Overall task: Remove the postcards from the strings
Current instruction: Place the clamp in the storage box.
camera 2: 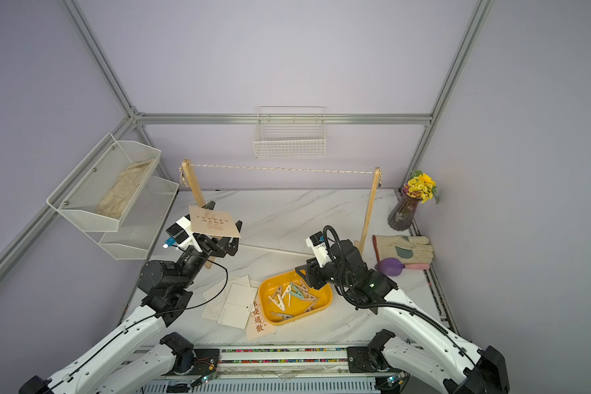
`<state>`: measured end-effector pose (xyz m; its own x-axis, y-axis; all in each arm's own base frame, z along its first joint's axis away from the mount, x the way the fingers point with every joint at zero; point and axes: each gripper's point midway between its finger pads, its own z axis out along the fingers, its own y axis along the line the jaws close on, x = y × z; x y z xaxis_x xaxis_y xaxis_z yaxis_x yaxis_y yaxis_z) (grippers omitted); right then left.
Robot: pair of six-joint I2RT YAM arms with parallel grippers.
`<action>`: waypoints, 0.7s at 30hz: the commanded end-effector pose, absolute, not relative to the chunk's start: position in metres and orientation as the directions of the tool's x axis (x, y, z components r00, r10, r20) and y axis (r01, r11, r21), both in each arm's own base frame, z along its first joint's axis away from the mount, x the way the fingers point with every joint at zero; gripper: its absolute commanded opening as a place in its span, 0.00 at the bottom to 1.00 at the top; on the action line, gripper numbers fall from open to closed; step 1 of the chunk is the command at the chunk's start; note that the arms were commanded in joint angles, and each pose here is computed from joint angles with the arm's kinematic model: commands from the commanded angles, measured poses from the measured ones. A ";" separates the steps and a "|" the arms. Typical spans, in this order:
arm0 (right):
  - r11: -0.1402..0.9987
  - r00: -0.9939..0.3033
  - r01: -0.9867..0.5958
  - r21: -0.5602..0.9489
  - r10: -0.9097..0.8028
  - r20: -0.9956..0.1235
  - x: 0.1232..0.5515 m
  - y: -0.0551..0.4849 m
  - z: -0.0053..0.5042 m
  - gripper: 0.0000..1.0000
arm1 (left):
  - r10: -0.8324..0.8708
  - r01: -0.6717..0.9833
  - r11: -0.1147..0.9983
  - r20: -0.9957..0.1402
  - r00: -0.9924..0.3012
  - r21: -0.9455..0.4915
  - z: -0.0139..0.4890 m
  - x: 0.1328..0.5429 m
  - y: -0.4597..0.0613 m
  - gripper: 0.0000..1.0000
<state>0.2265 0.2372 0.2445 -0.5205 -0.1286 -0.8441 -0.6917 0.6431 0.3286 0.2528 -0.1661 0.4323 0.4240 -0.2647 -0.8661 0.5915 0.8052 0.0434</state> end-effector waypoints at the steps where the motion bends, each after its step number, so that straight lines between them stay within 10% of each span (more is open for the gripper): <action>1: 0.522 -0.266 -0.833 0.186 -0.082 -0.961 0.217 0.250 0.316 0.51 | -0.281 0.613 0.789 -0.859 0.427 0.046 0.431 0.245 -0.167 1.00; 21: 0.178 0.318 -0.928 -0.326 -0.074 -0.945 0.154 0.323 0.468 0.56 | -0.209 0.566 0.824 -0.914 0.349 0.028 0.405 0.263 -0.166 1.00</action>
<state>0.1512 0.3093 0.4822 0.2581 -0.0098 -0.9661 -0.9442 0.2094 -0.2544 0.2566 -0.1681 0.4126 0.3691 -0.2321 -0.8999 0.5930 0.8044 0.0357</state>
